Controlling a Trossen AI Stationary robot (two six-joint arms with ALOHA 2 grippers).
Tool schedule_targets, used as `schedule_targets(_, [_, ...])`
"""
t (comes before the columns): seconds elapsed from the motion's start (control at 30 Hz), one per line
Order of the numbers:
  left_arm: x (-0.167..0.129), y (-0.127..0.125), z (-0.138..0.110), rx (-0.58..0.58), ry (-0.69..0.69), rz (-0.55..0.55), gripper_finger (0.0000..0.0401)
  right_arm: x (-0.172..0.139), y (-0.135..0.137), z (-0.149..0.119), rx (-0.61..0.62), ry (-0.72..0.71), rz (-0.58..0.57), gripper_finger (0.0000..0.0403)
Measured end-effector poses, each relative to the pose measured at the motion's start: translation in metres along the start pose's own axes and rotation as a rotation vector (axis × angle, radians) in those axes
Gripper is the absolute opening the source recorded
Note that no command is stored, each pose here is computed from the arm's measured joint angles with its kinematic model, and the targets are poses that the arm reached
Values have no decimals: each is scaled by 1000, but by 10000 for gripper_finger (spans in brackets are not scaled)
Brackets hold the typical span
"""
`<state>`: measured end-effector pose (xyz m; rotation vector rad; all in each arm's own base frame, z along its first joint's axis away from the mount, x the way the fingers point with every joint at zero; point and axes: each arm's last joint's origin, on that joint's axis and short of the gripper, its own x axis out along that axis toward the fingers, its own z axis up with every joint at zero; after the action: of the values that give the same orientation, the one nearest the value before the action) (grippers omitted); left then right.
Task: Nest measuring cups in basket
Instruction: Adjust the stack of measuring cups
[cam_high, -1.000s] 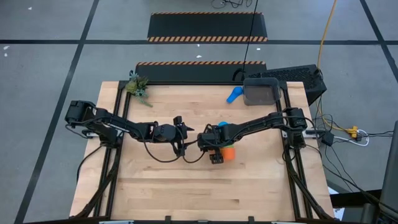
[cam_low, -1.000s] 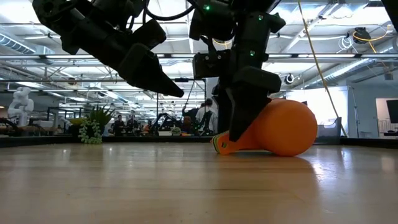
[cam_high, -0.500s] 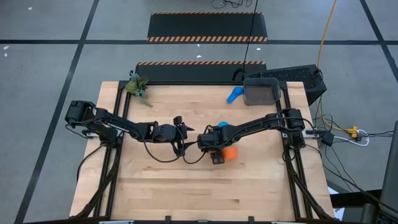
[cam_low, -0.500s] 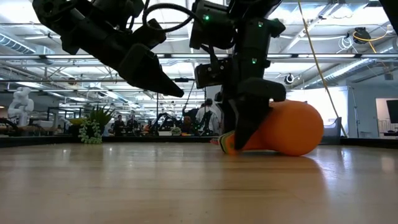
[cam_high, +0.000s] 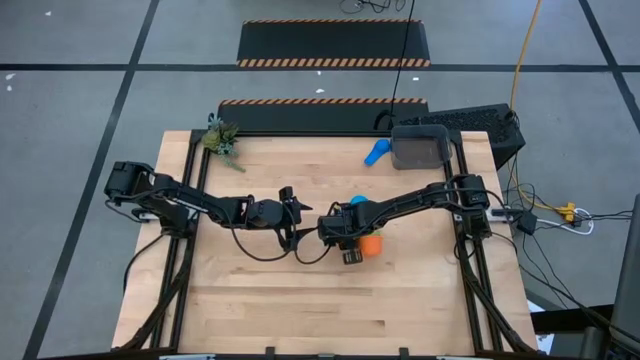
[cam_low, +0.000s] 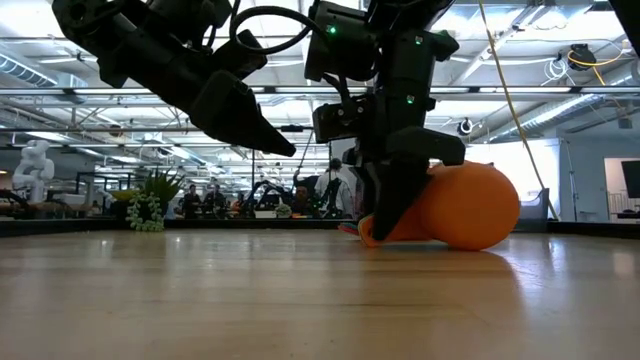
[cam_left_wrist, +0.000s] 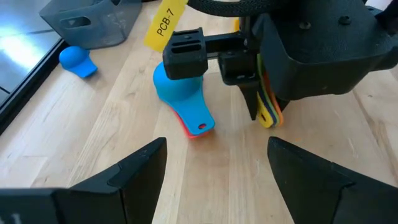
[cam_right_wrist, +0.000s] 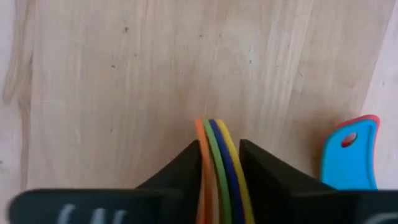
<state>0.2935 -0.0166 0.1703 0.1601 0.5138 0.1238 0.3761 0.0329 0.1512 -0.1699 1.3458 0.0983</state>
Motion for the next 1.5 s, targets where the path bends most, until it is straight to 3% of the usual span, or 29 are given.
schedule_targets(0.2, [0, 0, 0, 1, 0, 4, 278, -2, 2, 0, -9, -5, 0, 24])
schedule_targets(0.57, [0, 0, 0, 15, -2, 9, 278, -63, 21, 2, -54, -181, -71, 24])
schedule_targets(0.77, [-4, -1, 5, 13, -30, 7, 278, -111, 40, -1, -89, -353, -118, 24])
schedule_targets(0.9, [-15, -6, 14, 19, -78, -16, 278, -133, 56, -12, -151, -567, -101, 24])
schedule_targets(1.1, [-30, -19, 31, 35, -214, -83, 278, -130, 65, -42, -232, -894, -55, 24])
schedule_targets(1.3, [-33, -33, 42, 30, -356, -187, 278, -102, 58, -74, -343, -1168, -24, 24])
schedule_targets(1.4, [-34, -37, 44, 21, -390, -201, 278, -97, 55, -86, -389, -1327, -47, 24])
schedule_targets(1.5, [-33, -39, 45, 15, -410, -206, 281, -94, 51, -91, -403, -1374, -94, 24])
